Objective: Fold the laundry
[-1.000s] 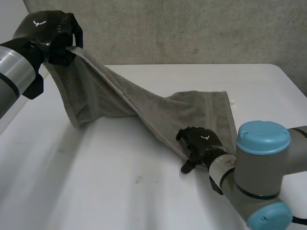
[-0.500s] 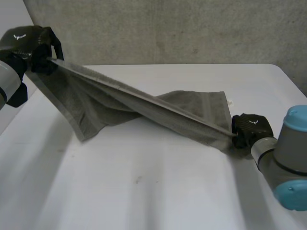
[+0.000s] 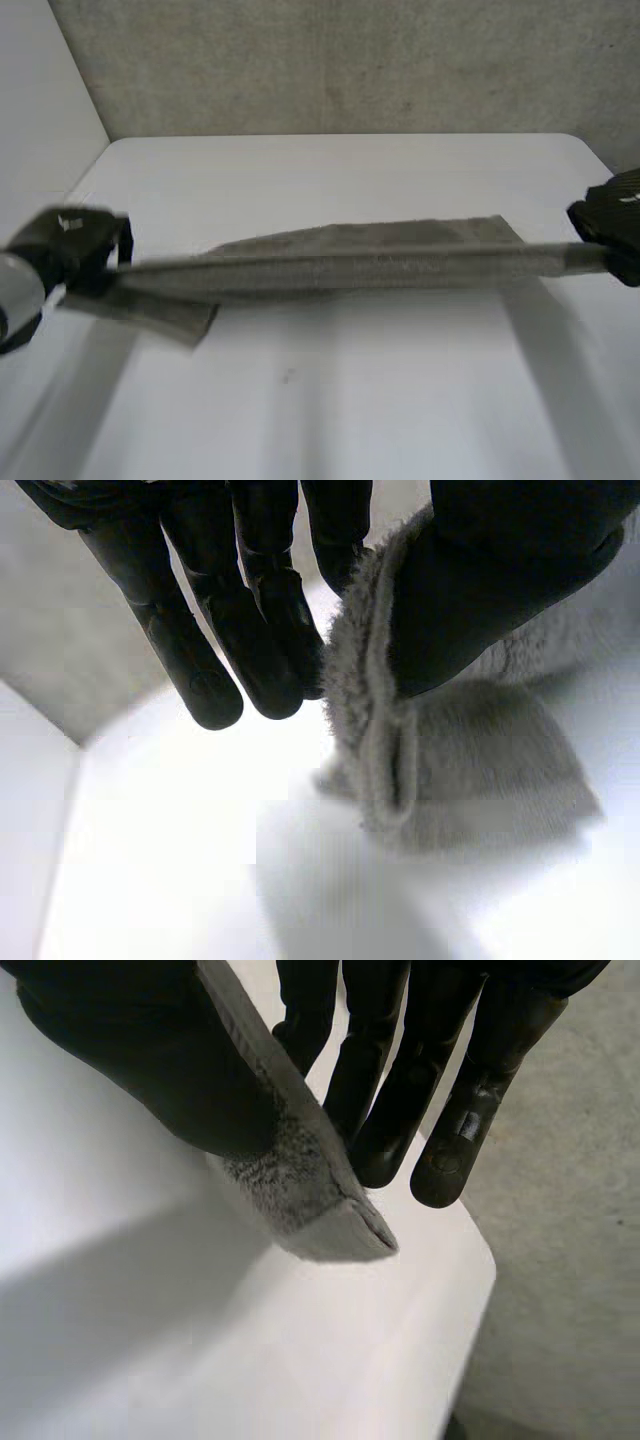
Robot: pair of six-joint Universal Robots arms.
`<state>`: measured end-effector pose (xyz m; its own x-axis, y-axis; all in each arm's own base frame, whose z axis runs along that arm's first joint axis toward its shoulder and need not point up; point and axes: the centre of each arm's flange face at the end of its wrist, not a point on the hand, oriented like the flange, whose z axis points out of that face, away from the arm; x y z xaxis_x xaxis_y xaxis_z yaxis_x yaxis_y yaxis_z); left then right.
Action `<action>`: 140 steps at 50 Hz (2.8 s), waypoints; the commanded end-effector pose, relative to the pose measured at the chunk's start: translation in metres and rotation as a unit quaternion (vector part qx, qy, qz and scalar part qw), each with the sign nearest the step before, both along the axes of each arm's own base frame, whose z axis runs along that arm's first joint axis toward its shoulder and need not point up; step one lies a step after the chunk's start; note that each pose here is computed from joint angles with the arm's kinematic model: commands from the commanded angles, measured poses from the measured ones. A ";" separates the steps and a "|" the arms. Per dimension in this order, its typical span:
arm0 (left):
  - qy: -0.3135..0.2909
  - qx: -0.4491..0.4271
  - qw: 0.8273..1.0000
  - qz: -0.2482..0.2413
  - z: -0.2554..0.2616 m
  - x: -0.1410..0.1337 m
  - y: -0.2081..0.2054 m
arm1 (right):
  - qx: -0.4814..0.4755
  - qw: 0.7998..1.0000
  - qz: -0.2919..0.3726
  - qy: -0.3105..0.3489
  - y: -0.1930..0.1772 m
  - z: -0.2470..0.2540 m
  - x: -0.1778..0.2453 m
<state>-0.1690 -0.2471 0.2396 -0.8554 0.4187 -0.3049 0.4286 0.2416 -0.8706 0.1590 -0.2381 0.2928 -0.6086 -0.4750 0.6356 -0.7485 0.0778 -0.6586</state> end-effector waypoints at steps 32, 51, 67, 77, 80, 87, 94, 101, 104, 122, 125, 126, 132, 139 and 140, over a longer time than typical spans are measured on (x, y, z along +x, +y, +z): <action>-0.053 -0.154 0.984 -0.078 0.015 -0.055 -0.121 | -0.180 0.982 -0.020 0.056 -0.120 -0.006 0.070; 0.096 -0.514 0.852 -0.021 0.184 -0.069 -0.126 | -0.504 0.848 -0.027 -0.161 -0.112 0.131 0.074; 0.023 -0.271 0.958 -0.093 -0.061 -0.065 -0.109 | -0.115 0.989 0.067 -0.067 -0.089 -0.104 0.081; -0.089 -0.138 0.983 -0.086 -0.103 -0.026 -0.061 | -0.018 0.997 0.079 -0.011 -0.055 -0.114 0.071; -0.120 -0.083 0.985 -0.089 -0.092 -0.014 -0.032 | -0.003 0.997 0.080 0.009 -0.032 -0.086 0.061; -0.138 0.025 0.986 -0.092 -0.049 0.003 0.031 | 0.103 0.989 0.071 0.081 0.013 -0.055 0.021; -0.111 -0.011 0.989 -0.099 -0.026 0.012 0.015 | 0.042 0.992 0.084 0.089 0.002 -0.038 0.019; -0.099 -0.039 0.987 -0.119 -0.052 0.001 -0.036 | 0.038 0.996 0.065 0.055 -0.043 -0.072 0.029; -0.097 -0.034 0.986 -0.132 -0.070 -0.013 -0.054 | 0.018 0.997 0.060 0.042 -0.059 -0.081 0.050; -0.092 -0.196 0.973 -0.081 -0.092 -0.053 -0.153 | -0.123 0.989 0.037 0.076 -0.138 -0.150 0.103; -0.091 -0.195 0.973 -0.087 -0.098 -0.059 -0.153 | -0.139 0.987 0.025 0.075 -0.147 -0.154 0.104; -0.092 -0.191 0.973 -0.090 -0.102 -0.061 -0.152 | -0.148 0.986 0.017 0.075 -0.150 -0.154 0.104; -0.101 -0.179 0.974 -0.093 -0.107 -0.063 -0.141 | -0.169 0.984 -0.008 0.050 -0.149 -0.132 0.101; -0.097 -0.193 0.974 -0.072 -0.077 -0.054 -0.126 | -0.164 0.984 -0.034 -0.065 -0.123 -0.085 0.088; -0.097 -0.195 0.974 -0.067 -0.070 -0.050 -0.120 | -0.153 0.984 -0.031 -0.083 -0.113 -0.078 0.087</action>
<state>-0.2310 -0.3859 0.1404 -0.6891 0.3849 -0.6140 0.6036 -0.1639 -0.7802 0.2560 -0.3814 0.1759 -0.5985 -0.2097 0.7732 -0.7699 -0.1160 -0.6275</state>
